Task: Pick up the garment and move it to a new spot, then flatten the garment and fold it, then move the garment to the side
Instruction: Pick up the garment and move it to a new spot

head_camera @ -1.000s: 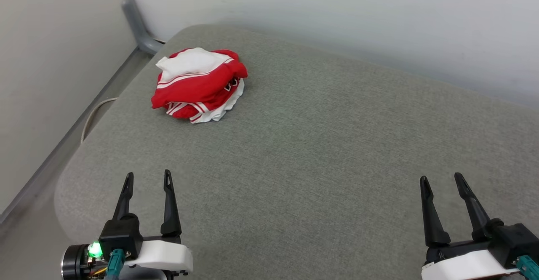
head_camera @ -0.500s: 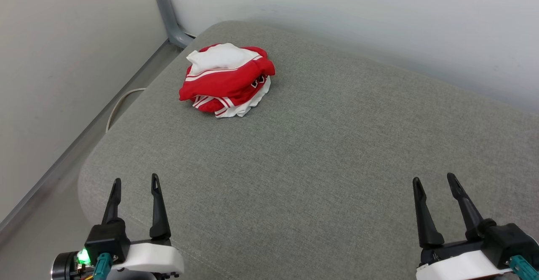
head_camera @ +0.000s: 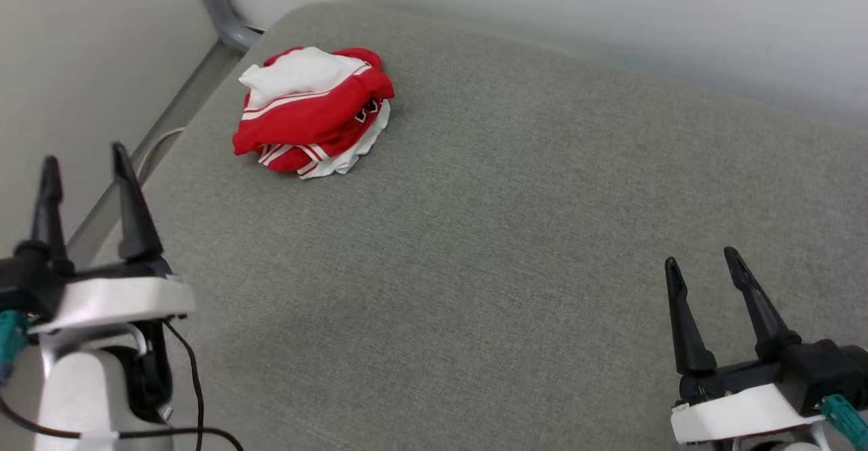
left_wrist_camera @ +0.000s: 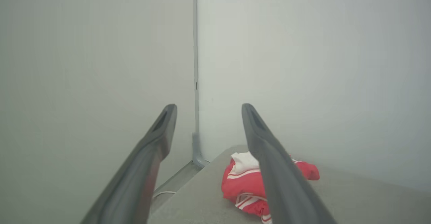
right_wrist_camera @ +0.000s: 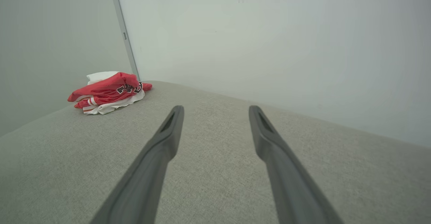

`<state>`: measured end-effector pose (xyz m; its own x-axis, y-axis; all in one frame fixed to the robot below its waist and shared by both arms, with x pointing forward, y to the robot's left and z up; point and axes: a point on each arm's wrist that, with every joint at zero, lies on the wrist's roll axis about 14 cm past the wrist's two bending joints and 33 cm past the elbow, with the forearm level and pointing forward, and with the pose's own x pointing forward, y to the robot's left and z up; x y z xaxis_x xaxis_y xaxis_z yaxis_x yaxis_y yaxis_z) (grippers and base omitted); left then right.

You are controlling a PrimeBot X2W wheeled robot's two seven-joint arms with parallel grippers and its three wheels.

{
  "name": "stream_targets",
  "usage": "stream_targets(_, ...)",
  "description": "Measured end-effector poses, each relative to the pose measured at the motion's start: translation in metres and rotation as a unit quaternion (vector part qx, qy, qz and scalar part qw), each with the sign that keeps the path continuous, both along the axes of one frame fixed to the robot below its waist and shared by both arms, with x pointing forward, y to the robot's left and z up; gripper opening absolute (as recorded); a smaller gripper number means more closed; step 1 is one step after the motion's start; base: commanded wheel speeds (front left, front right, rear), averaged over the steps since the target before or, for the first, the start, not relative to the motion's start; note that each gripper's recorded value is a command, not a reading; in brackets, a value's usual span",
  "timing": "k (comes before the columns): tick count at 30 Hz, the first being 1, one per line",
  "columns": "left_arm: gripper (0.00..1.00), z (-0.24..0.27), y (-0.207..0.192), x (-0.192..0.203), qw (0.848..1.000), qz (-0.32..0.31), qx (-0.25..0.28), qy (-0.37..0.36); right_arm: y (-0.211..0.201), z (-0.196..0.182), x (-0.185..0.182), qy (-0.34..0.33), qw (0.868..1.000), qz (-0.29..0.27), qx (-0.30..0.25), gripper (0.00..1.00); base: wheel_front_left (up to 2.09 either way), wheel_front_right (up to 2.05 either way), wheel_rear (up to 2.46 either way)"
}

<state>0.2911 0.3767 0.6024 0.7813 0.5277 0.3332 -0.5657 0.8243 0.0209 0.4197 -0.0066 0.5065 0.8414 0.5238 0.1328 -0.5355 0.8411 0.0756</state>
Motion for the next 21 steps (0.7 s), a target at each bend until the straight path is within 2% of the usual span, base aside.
stream_targets(10,1.0,0.051,0.024,0.078,0.997,-0.042,0.026,-0.065,-0.024,-0.012,0.029,-0.008,0.999,-0.041,-0.008,1.0,0.0,0.0,0.0)
stream_targets(15,1.0,0.048,0.03,0.125,0.996,-0.07,0.02,-0.058,-0.038,-0.026,0.042,-0.003,0.998,-0.062,-0.018,1.0,0.0,0.0,0.0)
stream_targets(21,1.0,0.037,0.041,0.186,0.993,-0.113,0.013,-0.011,-0.045,-0.041,0.053,0.001,0.997,-0.073,-0.028,1.0,0.0,0.0,0.0)
